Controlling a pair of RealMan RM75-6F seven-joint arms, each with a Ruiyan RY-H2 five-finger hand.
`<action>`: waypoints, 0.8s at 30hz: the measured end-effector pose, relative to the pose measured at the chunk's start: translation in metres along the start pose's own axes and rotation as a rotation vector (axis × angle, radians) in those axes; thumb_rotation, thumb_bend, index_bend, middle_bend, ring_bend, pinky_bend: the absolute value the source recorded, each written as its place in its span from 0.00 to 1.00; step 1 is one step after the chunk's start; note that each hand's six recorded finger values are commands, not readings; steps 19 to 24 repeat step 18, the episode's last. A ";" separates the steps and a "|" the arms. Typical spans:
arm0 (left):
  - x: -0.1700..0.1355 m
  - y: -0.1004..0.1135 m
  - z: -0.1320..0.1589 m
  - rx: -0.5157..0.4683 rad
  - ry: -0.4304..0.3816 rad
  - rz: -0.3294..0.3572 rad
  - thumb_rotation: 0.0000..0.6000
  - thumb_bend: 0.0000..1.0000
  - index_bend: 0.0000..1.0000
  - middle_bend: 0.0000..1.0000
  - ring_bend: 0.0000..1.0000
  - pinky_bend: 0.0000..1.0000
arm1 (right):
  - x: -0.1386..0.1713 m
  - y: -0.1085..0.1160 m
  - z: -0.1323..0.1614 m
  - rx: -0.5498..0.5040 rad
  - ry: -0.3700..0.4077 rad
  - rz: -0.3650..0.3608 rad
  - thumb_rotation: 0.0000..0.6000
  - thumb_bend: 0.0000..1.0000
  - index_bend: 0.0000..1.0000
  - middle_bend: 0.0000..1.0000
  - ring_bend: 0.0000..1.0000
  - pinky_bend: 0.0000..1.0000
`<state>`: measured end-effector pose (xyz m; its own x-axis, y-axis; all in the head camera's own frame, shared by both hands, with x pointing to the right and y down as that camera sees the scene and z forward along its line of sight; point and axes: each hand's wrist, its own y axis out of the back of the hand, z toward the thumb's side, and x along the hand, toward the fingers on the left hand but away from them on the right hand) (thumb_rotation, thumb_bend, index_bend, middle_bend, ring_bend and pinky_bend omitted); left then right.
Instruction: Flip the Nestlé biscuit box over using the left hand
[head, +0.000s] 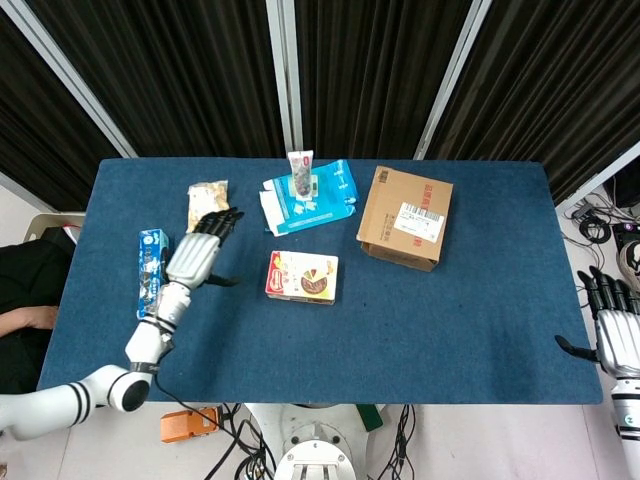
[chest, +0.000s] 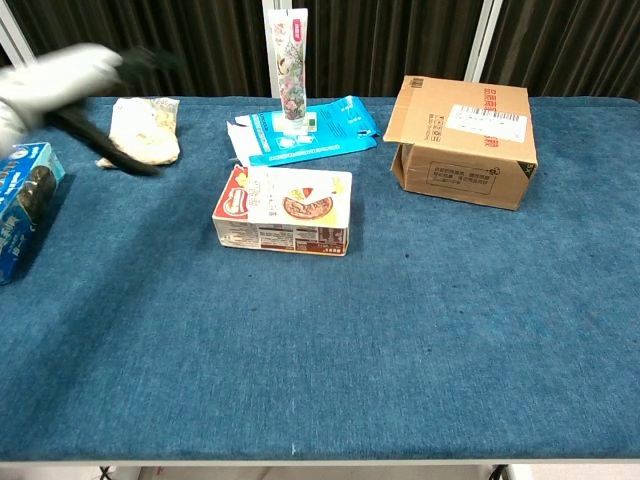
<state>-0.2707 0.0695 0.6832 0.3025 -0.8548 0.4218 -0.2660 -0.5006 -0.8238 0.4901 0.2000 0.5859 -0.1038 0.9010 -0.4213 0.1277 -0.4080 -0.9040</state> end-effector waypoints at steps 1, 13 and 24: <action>-0.006 0.009 -0.008 0.029 0.019 0.026 1.00 0.00 0.00 0.00 0.00 0.00 | -0.001 -0.001 0.000 -0.008 0.004 0.003 1.00 0.24 0.00 0.00 0.00 0.00; -0.124 0.063 -0.101 0.260 0.310 0.157 1.00 0.00 0.00 0.00 0.00 0.00 | -0.008 -0.003 0.023 -0.081 0.114 0.026 1.00 0.24 0.00 0.00 0.00 0.00; -0.176 0.058 -0.114 0.268 0.371 0.114 1.00 0.00 0.00 0.00 0.00 0.00 | -0.005 -0.003 0.034 -0.061 0.136 0.016 1.00 0.24 0.00 0.00 0.00 0.00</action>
